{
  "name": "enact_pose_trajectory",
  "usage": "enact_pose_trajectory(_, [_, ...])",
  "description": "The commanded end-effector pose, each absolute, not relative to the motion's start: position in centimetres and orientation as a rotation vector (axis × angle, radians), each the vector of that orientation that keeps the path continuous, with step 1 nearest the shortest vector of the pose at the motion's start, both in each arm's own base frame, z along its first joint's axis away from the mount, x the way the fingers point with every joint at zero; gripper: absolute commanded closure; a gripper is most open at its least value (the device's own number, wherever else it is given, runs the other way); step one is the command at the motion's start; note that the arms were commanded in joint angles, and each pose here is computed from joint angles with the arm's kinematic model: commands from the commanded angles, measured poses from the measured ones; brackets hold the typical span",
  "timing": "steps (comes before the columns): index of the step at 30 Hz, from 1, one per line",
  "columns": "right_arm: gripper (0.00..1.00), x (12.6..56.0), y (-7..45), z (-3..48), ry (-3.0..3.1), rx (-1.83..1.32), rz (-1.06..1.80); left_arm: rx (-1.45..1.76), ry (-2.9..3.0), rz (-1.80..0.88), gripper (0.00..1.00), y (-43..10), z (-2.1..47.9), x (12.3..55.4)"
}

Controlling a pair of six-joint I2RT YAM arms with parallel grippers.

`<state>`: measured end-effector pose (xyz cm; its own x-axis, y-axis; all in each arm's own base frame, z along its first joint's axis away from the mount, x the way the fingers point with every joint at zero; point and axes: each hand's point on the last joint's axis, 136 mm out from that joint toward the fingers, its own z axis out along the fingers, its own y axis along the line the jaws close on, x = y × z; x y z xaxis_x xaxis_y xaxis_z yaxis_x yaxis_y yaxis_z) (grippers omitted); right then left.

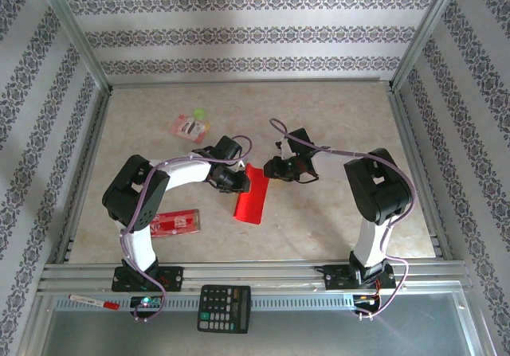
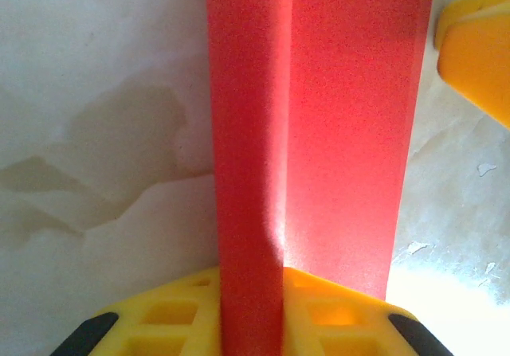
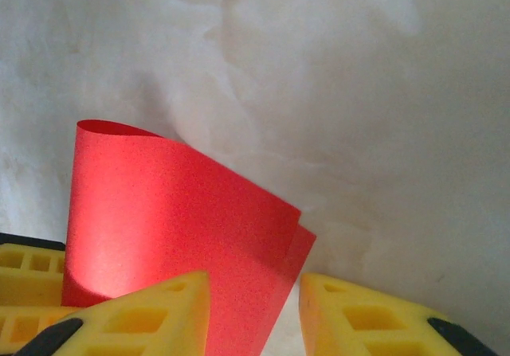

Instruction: Fold a paper plane with a square sheet of paper (pick it up from the middle)

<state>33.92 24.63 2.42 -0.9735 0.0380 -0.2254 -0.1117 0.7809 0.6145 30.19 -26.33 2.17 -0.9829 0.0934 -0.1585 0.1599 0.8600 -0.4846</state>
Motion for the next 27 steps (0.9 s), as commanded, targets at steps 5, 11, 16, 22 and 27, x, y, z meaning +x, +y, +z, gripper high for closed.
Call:
enact_pose_trajectory(5, [0.65,34.87,25.42,2.25,2.741,-0.061,0.971,0.255,2.984,-0.683,0.77,-25.31,0.94,29.16])
enact_pose_trajectory(11, [0.67,35.14,25.54,2.17,2.742,-0.058,0.977,0.271,2.996,-0.658,0.76,-25.11,0.75,29.19])
enact_pose_trajectory(16, [0.68,34.92,25.55,2.07,2.747,-0.057,0.979,0.211,2.98,-0.641,0.74,-24.98,0.6,29.7])
enact_pose_trajectory(22, [0.68,34.68,25.57,2.1,2.744,-0.05,0.99,0.143,2.962,-0.668,0.71,-25.2,0.42,29.99])
enact_pose_trajectory(27, [0.68,34.5,25.58,2.04,2.745,-0.041,0.999,0.098,2.951,-0.665,0.71,-25.09,0.22,30.11])
